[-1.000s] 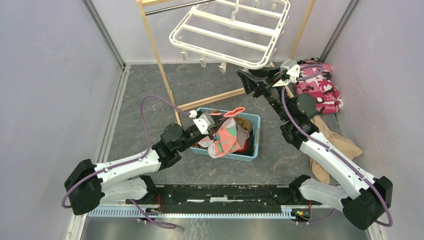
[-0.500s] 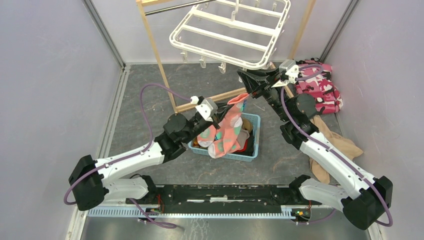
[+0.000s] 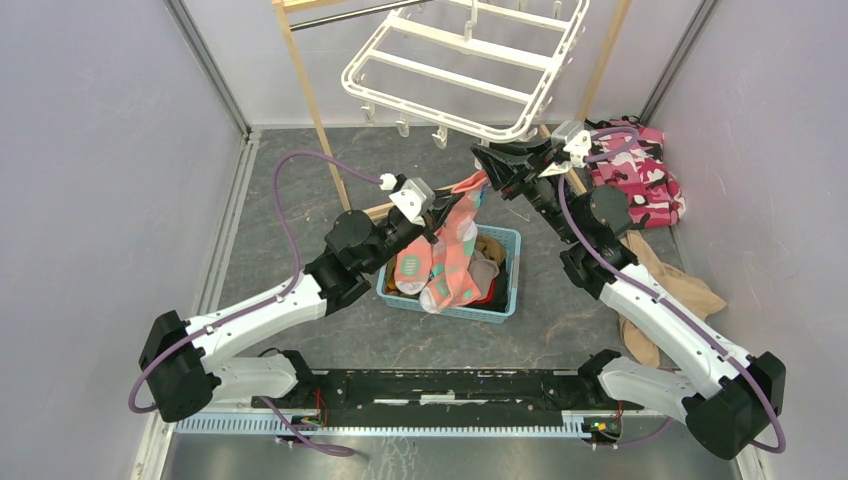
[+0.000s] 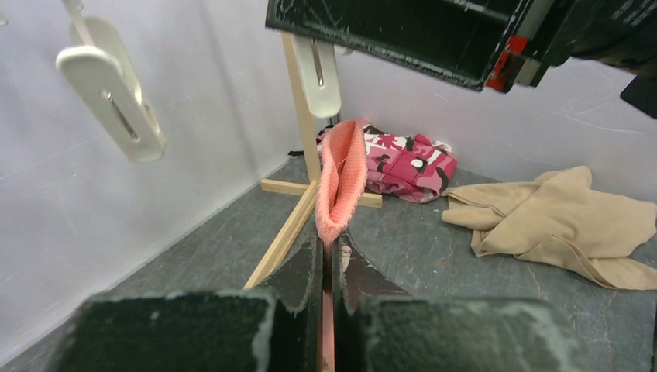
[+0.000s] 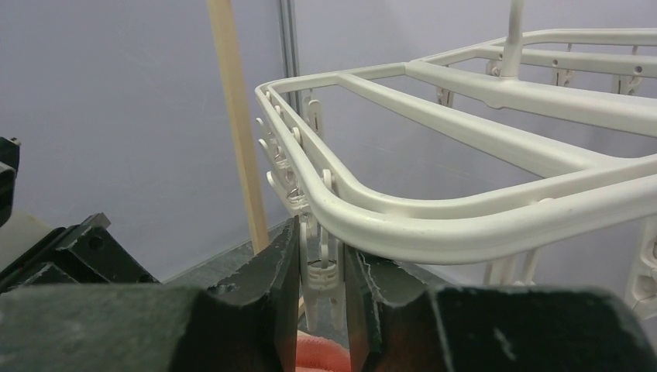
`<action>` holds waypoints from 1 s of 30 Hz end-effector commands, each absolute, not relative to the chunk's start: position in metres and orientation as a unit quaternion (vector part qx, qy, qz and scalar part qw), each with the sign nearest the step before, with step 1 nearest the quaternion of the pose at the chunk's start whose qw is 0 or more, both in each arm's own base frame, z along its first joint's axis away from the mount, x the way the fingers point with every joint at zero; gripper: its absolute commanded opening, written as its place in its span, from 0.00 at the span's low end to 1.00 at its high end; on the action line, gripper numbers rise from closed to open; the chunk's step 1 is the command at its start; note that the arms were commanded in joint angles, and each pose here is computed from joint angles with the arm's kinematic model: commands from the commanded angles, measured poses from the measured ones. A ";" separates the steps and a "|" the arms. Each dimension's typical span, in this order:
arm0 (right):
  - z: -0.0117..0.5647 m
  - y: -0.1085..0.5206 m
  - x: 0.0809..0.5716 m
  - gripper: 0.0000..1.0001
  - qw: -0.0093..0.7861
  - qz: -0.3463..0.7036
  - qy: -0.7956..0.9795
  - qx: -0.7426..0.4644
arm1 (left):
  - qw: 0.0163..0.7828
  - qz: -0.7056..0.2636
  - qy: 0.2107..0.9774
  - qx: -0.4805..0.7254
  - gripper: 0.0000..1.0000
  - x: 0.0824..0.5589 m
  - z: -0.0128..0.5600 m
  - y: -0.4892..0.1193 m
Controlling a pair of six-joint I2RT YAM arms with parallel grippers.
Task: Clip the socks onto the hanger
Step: Open the clamp at the hanger.
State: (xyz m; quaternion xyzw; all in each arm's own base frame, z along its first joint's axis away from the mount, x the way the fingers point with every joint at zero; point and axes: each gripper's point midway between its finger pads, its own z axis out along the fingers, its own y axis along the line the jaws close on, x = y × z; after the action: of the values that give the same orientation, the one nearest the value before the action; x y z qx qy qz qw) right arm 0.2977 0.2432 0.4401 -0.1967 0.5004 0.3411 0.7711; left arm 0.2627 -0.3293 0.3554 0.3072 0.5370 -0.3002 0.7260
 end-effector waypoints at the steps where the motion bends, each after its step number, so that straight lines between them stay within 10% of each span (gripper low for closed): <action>1: 0.465 0.242 0.291 0.15 0.785 0.341 0.475 -0.203 | 0.746 -0.315 0.501 0.306 0.02 0.259 0.390 -0.332; 30: 0.464 0.245 0.288 0.15 0.789 0.332 0.465 -0.227 | 0.752 -0.322 0.506 0.273 0.02 0.263 0.404 -0.321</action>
State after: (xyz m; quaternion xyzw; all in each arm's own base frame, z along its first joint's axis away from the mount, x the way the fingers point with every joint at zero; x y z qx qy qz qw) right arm 0.2955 0.2448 0.4430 -0.2182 0.4922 0.3299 0.7755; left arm 0.2657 -0.3282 0.3641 0.3034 0.5337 -0.3066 0.7274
